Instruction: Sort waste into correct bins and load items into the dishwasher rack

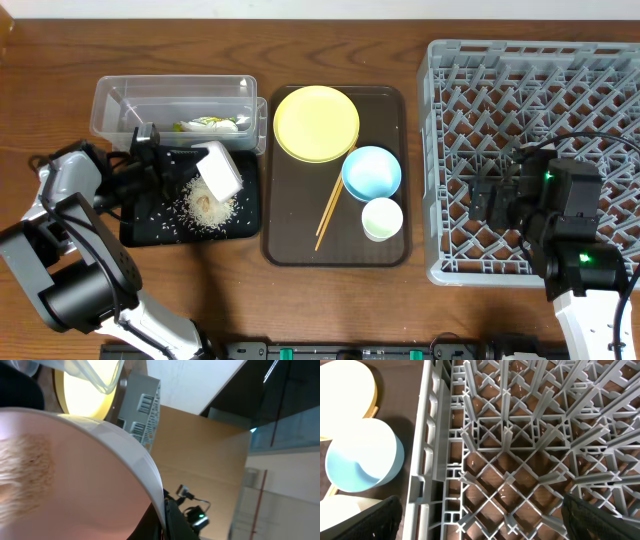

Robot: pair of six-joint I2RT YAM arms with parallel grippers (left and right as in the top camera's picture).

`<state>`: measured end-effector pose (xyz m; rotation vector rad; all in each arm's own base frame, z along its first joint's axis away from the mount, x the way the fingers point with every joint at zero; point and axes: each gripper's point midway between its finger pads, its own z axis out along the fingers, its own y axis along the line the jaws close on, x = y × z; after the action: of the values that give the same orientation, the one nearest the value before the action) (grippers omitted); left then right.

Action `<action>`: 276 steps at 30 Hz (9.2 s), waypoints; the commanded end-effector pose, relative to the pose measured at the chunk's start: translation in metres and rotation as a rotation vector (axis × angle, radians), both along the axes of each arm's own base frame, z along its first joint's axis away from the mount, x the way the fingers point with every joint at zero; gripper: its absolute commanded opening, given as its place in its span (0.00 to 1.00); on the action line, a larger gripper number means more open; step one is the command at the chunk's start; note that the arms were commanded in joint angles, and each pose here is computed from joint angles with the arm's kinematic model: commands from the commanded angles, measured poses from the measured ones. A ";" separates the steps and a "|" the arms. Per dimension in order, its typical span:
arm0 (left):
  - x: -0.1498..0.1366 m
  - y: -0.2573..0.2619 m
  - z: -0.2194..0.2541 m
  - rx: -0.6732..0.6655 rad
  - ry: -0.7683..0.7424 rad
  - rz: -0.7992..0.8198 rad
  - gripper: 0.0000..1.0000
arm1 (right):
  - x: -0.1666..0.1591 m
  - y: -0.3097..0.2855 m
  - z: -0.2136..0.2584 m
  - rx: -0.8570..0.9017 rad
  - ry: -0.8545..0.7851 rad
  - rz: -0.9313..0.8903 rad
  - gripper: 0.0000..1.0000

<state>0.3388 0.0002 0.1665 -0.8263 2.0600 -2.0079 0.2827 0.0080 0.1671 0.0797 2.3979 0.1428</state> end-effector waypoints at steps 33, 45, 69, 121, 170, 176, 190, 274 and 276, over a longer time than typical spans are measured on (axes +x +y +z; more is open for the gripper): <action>0.010 0.016 0.002 0.112 -0.278 0.032 0.06 | 0.002 0.005 0.009 0.006 -0.022 0.010 0.99; 0.007 0.015 0.003 -0.077 0.051 0.059 0.06 | 0.003 0.004 0.009 0.006 -0.022 0.009 0.99; -0.020 -0.088 -0.005 0.745 -0.227 -0.367 0.06 | 0.003 0.004 0.009 0.005 -0.025 0.009 0.99; -0.068 -0.269 -0.057 1.223 -0.543 -0.788 0.51 | 0.003 0.004 0.009 0.004 -0.022 0.008 0.99; -0.004 -0.263 0.046 0.120 -0.355 -0.645 0.06 | 0.006 0.174 0.036 0.575 -0.190 0.950 0.99; -0.013 -0.273 0.046 0.109 -0.357 -0.680 0.06 | 0.020 0.184 0.041 0.540 -0.291 1.013 0.99; -0.015 -0.274 0.047 0.103 -0.345 -0.685 0.06 | 0.014 0.196 0.073 0.553 -0.459 1.164 0.84; 0.020 -0.124 0.017 1.248 -0.361 -0.226 0.46 | -0.035 -0.080 -0.008 -0.063 0.647 -0.311 0.01; 0.020 -0.124 0.017 1.247 -0.361 -0.226 0.46 | -0.032 -0.083 -0.014 -0.070 0.668 -0.319 0.01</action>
<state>0.3563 -0.1271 0.1798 0.0138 2.5740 -0.5242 0.2458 -0.0626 0.1573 0.4782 2.9996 -0.0742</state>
